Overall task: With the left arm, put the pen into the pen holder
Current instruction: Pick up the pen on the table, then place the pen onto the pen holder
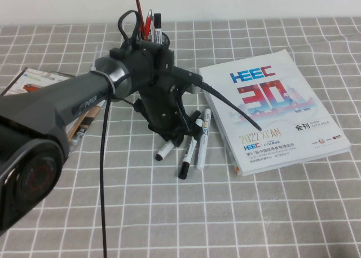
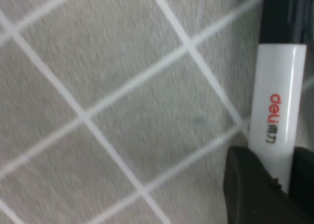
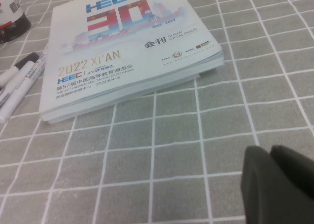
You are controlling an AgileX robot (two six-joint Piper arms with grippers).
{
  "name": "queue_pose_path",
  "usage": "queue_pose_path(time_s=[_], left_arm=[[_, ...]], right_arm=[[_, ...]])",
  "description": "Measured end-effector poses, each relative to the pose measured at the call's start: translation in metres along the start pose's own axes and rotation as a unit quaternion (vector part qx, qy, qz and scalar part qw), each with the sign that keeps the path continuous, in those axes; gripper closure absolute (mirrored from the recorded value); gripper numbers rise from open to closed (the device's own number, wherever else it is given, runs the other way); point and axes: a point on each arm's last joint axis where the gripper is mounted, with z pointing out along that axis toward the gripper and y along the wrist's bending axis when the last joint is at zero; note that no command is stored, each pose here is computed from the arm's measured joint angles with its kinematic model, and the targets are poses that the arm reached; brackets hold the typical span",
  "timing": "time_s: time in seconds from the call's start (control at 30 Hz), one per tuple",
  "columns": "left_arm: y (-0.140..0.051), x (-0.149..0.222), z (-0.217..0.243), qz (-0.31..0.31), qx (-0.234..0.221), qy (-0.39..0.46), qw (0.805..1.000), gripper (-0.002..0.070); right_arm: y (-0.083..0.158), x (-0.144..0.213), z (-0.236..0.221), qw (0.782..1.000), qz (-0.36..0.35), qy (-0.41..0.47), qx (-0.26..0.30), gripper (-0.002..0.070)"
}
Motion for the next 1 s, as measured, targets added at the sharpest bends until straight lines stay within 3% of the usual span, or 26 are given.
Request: queue_pose_path(time_s=[0.17,0.3,0.43,0.53,0.7,0.9,1.0], left_arm=[[-0.003,0.008,-0.024,0.005,0.006,0.0,1.0,0.0556],[-0.007,0.016,-0.073,0.011,-0.005,-0.083,0.996,0.0556],[-0.011,0.035,-0.114,0.012,-0.025,-0.197,0.98,0.0556],[-0.013,0.048,-0.13,0.01,-0.046,-0.3,0.953,0.0556],[-0.008,0.059,-0.133,0.001,-0.087,-0.466,0.881,0.0556],[0.022,0.053,-0.133,-0.051,-0.112,-0.58,0.806,0.0556],[0.042,0.052,-0.13,-0.079,-0.1,-0.612,0.781,0.0556]], right_arm=[[0.0,0.0,0.0,1.0,0.0,0.0,0.0,0.0692],[0.0,0.0,0.0,1.0,0.0,0.0,0.0,0.0691],[0.0,0.0,0.0,1.0,0.0,0.0,0.0,0.0691],[0.0,0.0,0.0,1.0,0.0,0.0,0.0,0.0691],[0.0,0.0,0.0,1.0,0.0,0.0,0.0,0.0691],[0.0,0.0,0.0,1.0,0.001,0.0,0.0,0.0691],[0.0,0.0,0.0,1.0,0.003,0.0,-0.001,0.0691]])
